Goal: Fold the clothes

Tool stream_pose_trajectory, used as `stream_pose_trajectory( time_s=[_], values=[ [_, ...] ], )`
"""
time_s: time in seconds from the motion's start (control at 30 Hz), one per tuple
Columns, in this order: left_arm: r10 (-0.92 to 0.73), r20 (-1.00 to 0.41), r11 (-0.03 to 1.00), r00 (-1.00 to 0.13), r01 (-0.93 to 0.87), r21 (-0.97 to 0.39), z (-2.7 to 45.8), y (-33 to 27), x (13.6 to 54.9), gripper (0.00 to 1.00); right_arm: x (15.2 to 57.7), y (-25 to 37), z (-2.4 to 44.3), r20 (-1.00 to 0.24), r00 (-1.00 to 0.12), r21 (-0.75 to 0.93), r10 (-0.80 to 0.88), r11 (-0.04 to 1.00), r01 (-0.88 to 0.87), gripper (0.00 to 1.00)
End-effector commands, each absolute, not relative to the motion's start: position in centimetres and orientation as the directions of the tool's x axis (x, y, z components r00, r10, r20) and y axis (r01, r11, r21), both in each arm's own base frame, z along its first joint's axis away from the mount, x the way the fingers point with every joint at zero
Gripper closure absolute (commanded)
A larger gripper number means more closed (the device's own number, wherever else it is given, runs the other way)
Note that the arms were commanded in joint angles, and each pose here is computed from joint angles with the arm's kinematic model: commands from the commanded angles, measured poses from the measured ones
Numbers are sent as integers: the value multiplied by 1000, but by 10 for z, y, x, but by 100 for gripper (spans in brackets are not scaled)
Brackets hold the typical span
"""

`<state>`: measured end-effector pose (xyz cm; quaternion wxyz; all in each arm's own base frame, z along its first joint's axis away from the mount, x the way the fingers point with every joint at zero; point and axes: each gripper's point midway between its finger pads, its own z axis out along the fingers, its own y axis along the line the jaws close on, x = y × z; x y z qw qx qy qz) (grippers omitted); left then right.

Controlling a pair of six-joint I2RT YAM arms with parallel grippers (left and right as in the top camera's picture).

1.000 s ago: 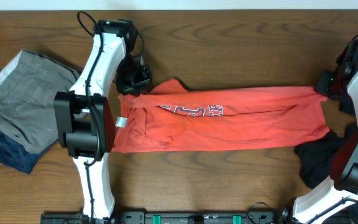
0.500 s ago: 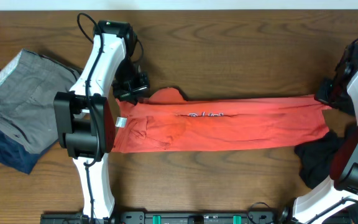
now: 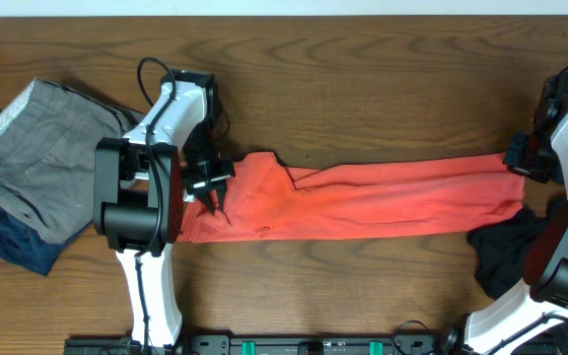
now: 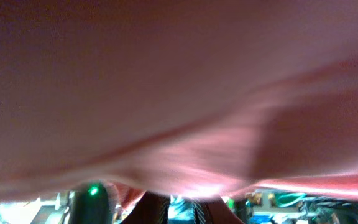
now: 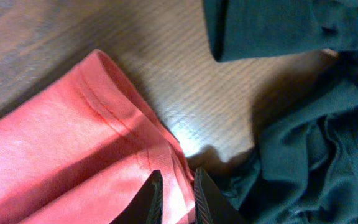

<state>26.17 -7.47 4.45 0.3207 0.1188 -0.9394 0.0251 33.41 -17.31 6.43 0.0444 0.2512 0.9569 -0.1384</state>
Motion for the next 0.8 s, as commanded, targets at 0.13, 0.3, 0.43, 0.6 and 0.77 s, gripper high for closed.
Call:
stream_pose_trajectory(
  time_s=[0.13,0.3,0.43,0.6,0.77],
  values=[
    [-209,535,973,-818,-231,26,66,-68,270,83,322,-187,74,-157,-859,-280,488,812,513,82],
    [-235,347,963,-908,-265,-41,83,-74,300,83,328,-166,68,-117,-898,-163,424,884,438,72],
    [-209,202,969,-957,-230,-88,91,-84,325,83,348,-120,67,-124,-956,105,264,962,252,69],
    [-175,146,975,-974,-192,-109,75,-97,336,83,340,-117,66,-92,-963,107,252,964,242,68],
    [-184,217,976,-959,-203,-73,43,-99,308,83,333,-129,65,-75,-954,49,289,957,286,67]
  ],
)
